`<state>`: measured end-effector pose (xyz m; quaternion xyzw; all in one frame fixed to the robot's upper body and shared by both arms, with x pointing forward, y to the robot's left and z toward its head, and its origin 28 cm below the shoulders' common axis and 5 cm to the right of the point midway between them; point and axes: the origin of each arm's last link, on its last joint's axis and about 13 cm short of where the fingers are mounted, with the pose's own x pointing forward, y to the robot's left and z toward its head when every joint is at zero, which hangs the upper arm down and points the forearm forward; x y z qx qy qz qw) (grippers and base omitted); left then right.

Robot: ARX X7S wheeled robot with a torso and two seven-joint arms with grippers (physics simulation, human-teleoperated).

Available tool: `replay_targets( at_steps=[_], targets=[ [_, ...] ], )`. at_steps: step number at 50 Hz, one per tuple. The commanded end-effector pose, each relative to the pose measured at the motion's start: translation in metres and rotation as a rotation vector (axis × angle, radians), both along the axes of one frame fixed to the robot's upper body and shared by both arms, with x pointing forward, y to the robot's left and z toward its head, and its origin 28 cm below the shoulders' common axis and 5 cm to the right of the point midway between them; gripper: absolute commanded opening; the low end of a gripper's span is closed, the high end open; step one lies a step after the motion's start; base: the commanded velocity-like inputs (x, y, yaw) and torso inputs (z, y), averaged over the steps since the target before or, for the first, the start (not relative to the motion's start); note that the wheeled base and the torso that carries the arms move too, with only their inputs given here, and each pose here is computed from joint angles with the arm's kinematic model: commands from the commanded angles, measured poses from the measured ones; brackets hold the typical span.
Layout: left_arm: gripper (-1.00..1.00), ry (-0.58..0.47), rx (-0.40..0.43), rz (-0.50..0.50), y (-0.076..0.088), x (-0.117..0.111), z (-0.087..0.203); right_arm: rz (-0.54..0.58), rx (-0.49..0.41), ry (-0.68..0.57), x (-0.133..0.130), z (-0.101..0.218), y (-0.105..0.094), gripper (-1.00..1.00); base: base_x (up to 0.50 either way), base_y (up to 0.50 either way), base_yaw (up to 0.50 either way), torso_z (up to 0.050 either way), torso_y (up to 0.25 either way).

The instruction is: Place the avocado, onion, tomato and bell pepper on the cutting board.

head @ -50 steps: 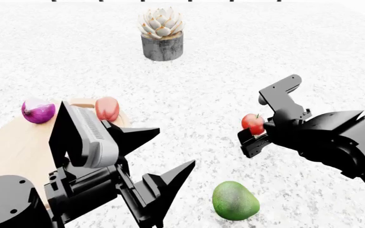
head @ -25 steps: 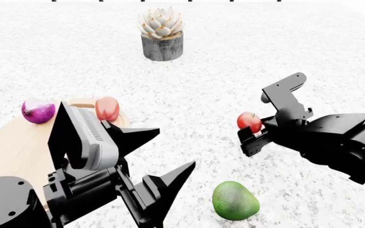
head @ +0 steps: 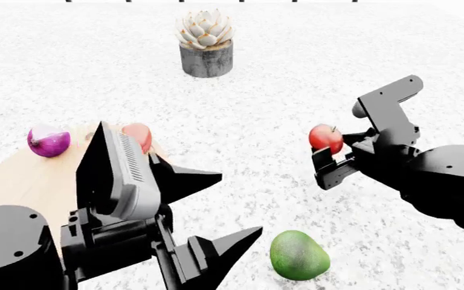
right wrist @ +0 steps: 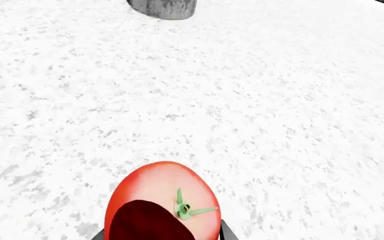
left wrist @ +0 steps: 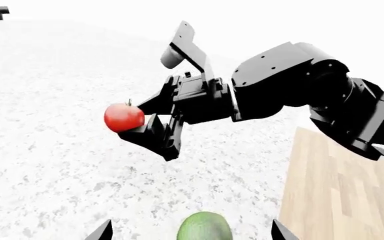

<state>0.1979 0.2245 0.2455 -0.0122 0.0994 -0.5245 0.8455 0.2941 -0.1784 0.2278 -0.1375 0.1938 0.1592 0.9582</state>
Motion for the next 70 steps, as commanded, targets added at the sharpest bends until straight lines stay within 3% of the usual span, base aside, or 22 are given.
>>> replay_targets(
  at_steps=[1, 13, 26, 37, 60, 70],
  targets=[
    [1.0, 0.056, 0.071, -0.079, -0.004, 0.012, 0.008, -0.001, -0.003, -0.071, -0.012, 0.011, -0.002, -1.0, 0.0, 0.0, 0.0, 0.0, 0.0],
    [1.0, 0.096, 0.165, -0.127, -0.013, 0.026, 0.007, -0.004, -0.016, -0.081, -0.019, 0.011, -0.004, -1.0, 0.0, 0.0, 0.0, 0.0, 0.001],
    [1.0, 0.127, 0.178, -0.128, -0.017, 0.04, 0.004, -0.002, -0.02, -0.084, -0.021, 0.007, -0.005, -1.0, 0.0, 0.0, 0.0, 0.0, 0.0],
    [1.0, 0.16, 0.177, -0.203, -0.022, 0.044, 0.001, -0.01, -0.02, -0.092, -0.02, 0.007, -0.005, -1.0, 0.0, 0.0, 0.0, 0.0, 0.0],
    [1.0, 0.222, 0.201, -0.241, -0.032, 0.066, -0.014, -0.018, -0.014, -0.087, -0.019, 0.003, -0.007, -1.0, 0.0, 0.0, 0.0, 0.0, 0.0],
    [1.0, 0.245, 0.208, -0.297, -0.037, 0.06, -0.019, -0.026, -0.019, -0.085, -0.02, 0.001, -0.009, -1.0, 0.0, 0.0, 0.0, 0.0, 0.0]
  ],
)
